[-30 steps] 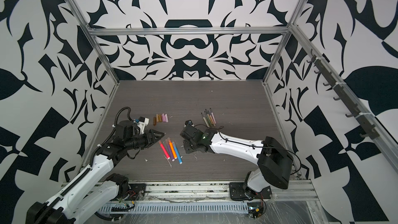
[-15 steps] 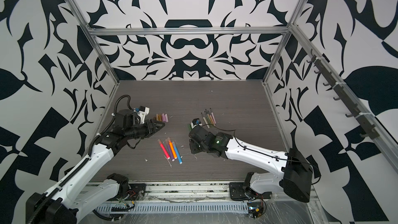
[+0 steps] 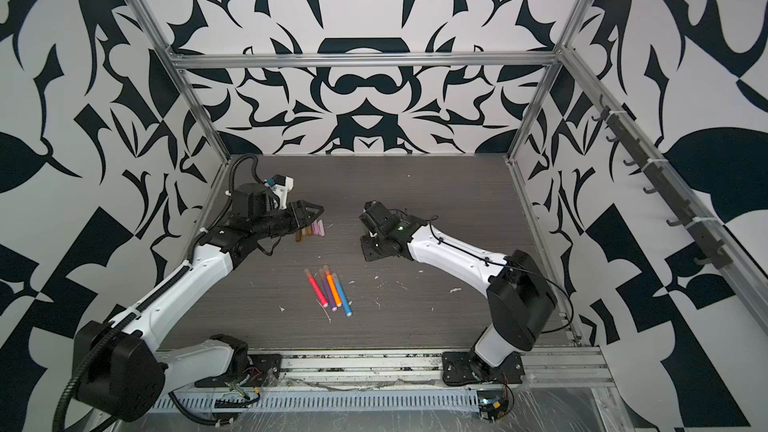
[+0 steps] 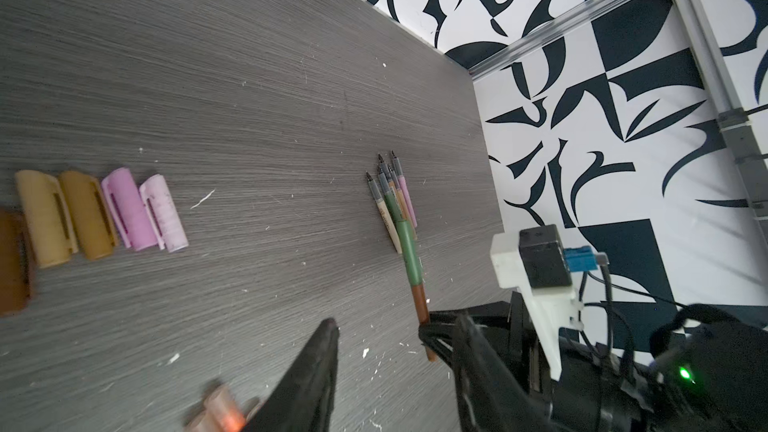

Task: Open the pen caps
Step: 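Lift the green-capped pen upright with the right gripper while the left approaches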

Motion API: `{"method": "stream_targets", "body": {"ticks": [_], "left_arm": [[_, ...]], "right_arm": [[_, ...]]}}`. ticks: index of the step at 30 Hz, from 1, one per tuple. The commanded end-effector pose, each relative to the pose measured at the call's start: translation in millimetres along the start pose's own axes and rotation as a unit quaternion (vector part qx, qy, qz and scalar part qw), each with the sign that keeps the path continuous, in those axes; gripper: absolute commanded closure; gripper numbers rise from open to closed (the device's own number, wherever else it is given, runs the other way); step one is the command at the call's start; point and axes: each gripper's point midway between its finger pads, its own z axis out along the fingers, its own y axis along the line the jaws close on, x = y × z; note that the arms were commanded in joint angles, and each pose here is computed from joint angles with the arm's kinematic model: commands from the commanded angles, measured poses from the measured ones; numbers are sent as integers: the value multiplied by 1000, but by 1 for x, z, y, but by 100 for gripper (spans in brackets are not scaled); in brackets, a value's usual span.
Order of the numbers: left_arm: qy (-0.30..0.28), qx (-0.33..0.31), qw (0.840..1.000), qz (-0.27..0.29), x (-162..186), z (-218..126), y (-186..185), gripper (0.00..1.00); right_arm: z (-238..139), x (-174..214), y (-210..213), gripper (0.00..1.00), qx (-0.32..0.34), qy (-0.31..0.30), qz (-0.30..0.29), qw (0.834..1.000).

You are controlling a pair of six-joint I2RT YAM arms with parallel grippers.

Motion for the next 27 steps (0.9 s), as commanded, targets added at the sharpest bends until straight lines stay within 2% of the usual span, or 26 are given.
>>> {"method": "stream_targets", "body": {"ticks": [1, 7, 11, 16, 23, 27], "left_arm": [[-1, 32, 999, -6, -4, 10, -7, 53], [42, 49, 997, -34, 10, 29, -15, 54], [74, 42, 995, -60, 17, 40, -18, 54], [82, 32, 993, -74, 18, 46, -17, 54], [78, 17, 995, -67, 22, 50, -10, 54], [89, 13, 994, -64, 32, 54, -12, 54]], "right_arm": [[-12, -3, 5, 100, -9, -8, -13, 1000], [-9, 12, 11, 100, -46, -2, 39, 998], [-10, 10, 27, 100, -87, 4, 49, 995], [-17, 8, 37, 100, -107, 16, 44, 993], [-17, -8, 25, 100, -68, 32, 18, 997], [-18, 7, 15, 100, -63, 24, 42, 997]]}}
